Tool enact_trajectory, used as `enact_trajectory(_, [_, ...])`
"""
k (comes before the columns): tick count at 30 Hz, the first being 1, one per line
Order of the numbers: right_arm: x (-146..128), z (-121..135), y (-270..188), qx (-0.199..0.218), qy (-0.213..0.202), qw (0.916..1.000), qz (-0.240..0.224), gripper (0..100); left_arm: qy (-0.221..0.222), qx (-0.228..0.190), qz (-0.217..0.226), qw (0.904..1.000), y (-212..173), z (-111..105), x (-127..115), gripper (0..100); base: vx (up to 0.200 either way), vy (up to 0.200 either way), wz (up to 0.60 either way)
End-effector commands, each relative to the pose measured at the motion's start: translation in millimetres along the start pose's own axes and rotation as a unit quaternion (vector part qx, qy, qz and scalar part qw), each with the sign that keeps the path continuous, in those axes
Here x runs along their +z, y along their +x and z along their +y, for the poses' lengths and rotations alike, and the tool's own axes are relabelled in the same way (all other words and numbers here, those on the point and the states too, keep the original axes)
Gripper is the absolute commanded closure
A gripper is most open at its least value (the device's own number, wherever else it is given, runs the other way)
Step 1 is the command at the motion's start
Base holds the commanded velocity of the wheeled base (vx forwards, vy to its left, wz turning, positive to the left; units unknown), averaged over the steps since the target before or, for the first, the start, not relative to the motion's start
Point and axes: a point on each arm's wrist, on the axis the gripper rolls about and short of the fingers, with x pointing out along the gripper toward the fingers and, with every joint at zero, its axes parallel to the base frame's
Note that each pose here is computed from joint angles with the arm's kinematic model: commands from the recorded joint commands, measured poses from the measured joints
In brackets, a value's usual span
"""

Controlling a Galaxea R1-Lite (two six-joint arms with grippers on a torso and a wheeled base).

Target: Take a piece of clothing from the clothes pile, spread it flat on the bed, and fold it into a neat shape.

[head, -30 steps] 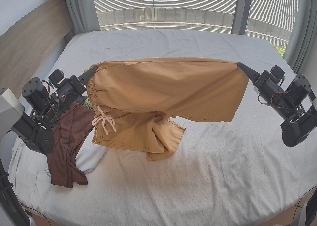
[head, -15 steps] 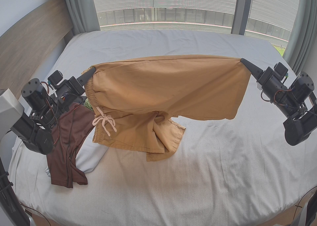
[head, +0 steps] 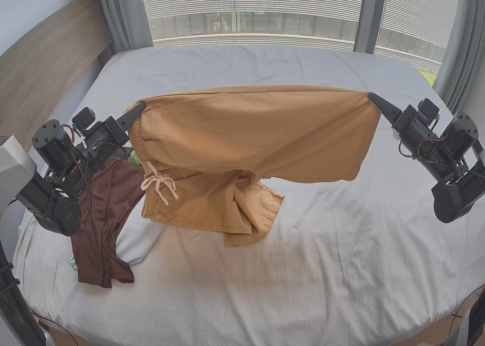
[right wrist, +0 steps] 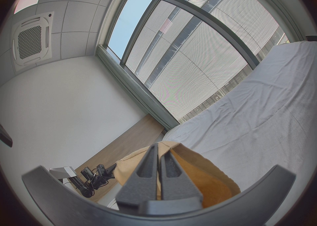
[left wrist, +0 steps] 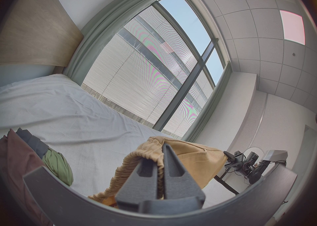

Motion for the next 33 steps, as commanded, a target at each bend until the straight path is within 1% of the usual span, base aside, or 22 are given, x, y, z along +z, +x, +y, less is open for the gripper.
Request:
enact_trajectory(1, [-5, -3, 1, -0.003, 0.005, 1.0, 0.006, 100, 0.0, -0.002, -0.002, 1.0, 1, -1, 1, 100, 0.0, 0.0, 0.0])
enact_trajectory(5, [-6, -2, 4, 0.001, 0.004, 1.0, 0.005, 100, -0.001, -0.004, -0.005, 1.0, 3, -4, 0, 100, 0.0, 0.0, 0.0])
enact_trajectory(8, [-6, -6, 8, 0.002, 0.003, 1.0, 0.004, 100, -0.002, -0.002, -0.005, 1.0, 3, -4, -1, 100, 0.0, 0.0, 0.0])
enact_trajectory(12, [-15, -28, 17, -0.009, 0.007, 0.9999, 0.009, 100, -0.005, 0.013, -0.006, 0.9999, 5, 2, -6, 100, 0.0, 0.0, 0.0])
enact_trajectory(15, [-17, -35, 20, -0.01, 0.006, 0.9999, 0.009, 100, -0.004, 0.016, -0.011, 0.9998, 8, 4, -5, 100, 0.0, 0.0, 0.0])
enact_trajectory(17, [-22, -47, 25, -0.015, 0.008, 0.9998, 0.01, 100, -0.004, 0.024, -0.017, 0.9995, 14, 7, -4, 100, 0.0, 0.0, 0.0])
enact_trajectory(21, [-27, -57, 31, -0.015, 0.008, 0.9998, 0.011, 100, -0.007, 0.036, -0.019, 0.9991, 21, 12, -6, 100, 0.0, 0.0, 0.0])
enact_trajectory(33, [-36, -78, 44, -0.012, 0.006, 0.9999, 0.007, 100, -0.007, 0.043, -0.033, 0.9985, 44, 28, -20, 100, 0.0, 0.0, 0.0])
